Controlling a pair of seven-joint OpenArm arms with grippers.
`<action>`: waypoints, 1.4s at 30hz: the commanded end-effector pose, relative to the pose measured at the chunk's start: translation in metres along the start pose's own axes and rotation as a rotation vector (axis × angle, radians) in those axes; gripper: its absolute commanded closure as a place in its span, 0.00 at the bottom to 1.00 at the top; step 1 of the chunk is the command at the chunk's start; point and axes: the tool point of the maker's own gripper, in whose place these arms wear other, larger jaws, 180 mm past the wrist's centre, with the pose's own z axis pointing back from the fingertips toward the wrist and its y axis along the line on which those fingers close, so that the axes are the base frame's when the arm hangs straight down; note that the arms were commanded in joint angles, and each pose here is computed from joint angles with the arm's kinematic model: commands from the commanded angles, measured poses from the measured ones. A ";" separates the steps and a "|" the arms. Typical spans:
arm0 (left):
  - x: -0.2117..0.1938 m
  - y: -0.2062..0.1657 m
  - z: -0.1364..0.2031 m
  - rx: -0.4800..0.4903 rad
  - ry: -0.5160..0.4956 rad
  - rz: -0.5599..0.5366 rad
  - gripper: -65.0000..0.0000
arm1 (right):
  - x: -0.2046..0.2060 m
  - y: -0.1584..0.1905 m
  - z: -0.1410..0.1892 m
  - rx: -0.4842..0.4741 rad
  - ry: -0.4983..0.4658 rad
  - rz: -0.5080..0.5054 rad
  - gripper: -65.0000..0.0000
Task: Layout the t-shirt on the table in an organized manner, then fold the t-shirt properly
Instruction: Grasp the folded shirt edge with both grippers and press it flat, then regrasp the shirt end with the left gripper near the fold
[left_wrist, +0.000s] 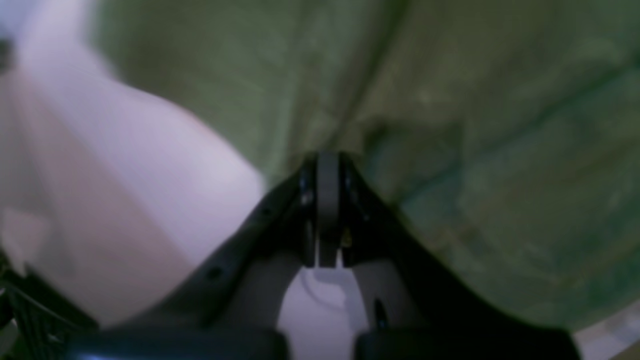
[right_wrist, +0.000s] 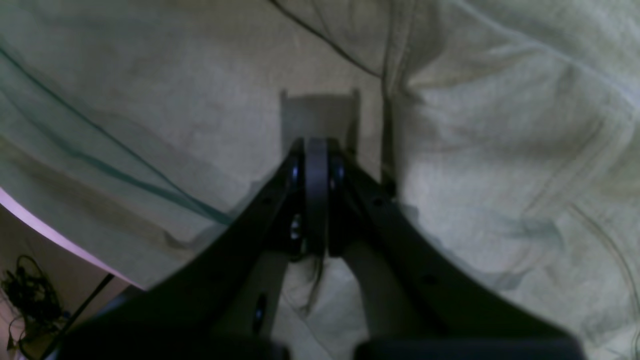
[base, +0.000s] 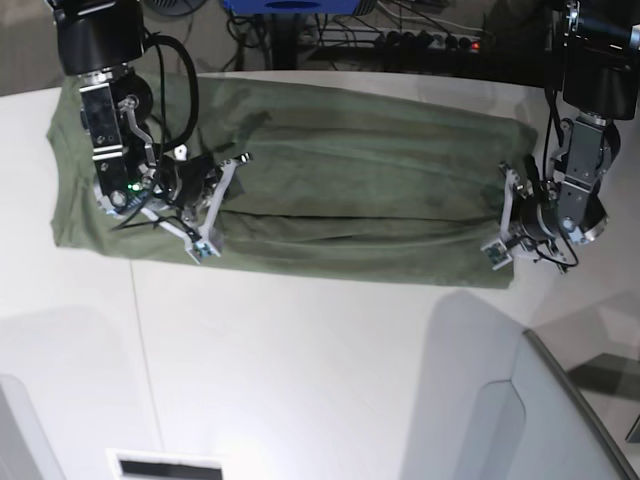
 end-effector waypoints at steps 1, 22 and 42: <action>0.003 0.022 0.013 0.062 -0.026 0.019 1.00 | 0.015 -0.003 0.005 -0.004 -0.042 0.009 1.00; -0.057 0.004 0.049 -0.028 -0.386 0.855 0.00 | 0.003 -0.004 0.003 -0.007 -0.021 0.007 1.00; -0.041 -0.066 -0.006 -0.054 -0.575 1.282 0.00 | -0.020 -0.013 0.003 -0.026 0.024 0.010 1.00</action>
